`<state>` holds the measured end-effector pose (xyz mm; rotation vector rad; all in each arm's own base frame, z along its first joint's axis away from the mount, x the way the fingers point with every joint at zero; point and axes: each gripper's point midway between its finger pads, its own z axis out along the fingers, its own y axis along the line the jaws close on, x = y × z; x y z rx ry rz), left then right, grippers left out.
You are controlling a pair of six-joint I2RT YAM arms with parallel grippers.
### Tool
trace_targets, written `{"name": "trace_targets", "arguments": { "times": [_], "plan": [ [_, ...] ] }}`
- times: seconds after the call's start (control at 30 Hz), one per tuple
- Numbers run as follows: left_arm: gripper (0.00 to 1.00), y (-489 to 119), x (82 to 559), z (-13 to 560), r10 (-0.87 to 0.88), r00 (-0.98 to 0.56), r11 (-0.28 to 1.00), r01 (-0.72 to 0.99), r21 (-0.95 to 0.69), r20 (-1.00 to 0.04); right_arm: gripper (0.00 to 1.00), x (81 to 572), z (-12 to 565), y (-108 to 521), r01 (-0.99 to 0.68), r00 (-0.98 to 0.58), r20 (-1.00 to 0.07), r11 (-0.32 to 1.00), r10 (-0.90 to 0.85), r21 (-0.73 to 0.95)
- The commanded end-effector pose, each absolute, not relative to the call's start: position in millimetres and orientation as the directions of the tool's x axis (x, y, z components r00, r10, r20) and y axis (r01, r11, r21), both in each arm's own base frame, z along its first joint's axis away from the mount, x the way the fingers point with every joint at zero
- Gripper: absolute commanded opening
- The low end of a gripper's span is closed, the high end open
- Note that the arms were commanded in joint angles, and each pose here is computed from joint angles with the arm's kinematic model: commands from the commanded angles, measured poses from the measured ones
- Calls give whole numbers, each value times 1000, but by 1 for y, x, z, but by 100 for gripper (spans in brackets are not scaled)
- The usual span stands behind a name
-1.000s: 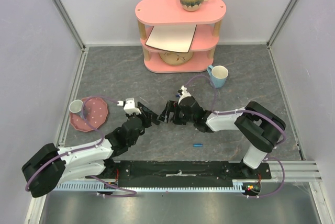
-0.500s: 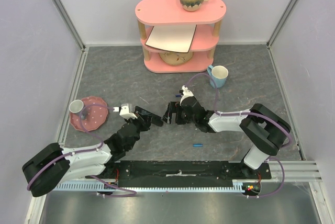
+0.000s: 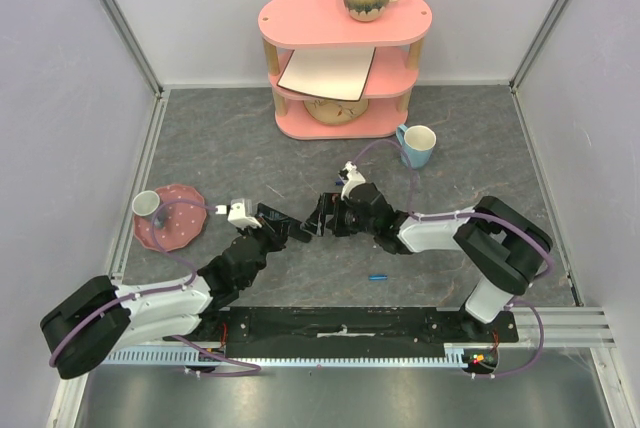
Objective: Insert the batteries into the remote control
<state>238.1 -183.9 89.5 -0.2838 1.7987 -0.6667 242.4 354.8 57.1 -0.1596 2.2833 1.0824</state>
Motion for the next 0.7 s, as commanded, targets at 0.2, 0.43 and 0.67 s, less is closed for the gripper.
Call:
{"name": "trace_targets", "arguments": {
  "times": [0.2, 0.43, 0.67],
  "plan": [
    [2, -162, 228, 48, -379, -397, 897, 64, -438, -836, 98, 256, 72, 383, -355, -818, -545, 581, 187, 732],
    [2, -163, 228, 48, -379, -400, 897, 63, -437, -834, 97, 258, 70, 386, -341, -821, -534, 578, 200, 741],
    [2, -163, 228, 48, -378, -399, 897, 65, -437, -835, 98, 260, 71, 388, -321, -824, -517, 562, 231, 763]
  ]
}}
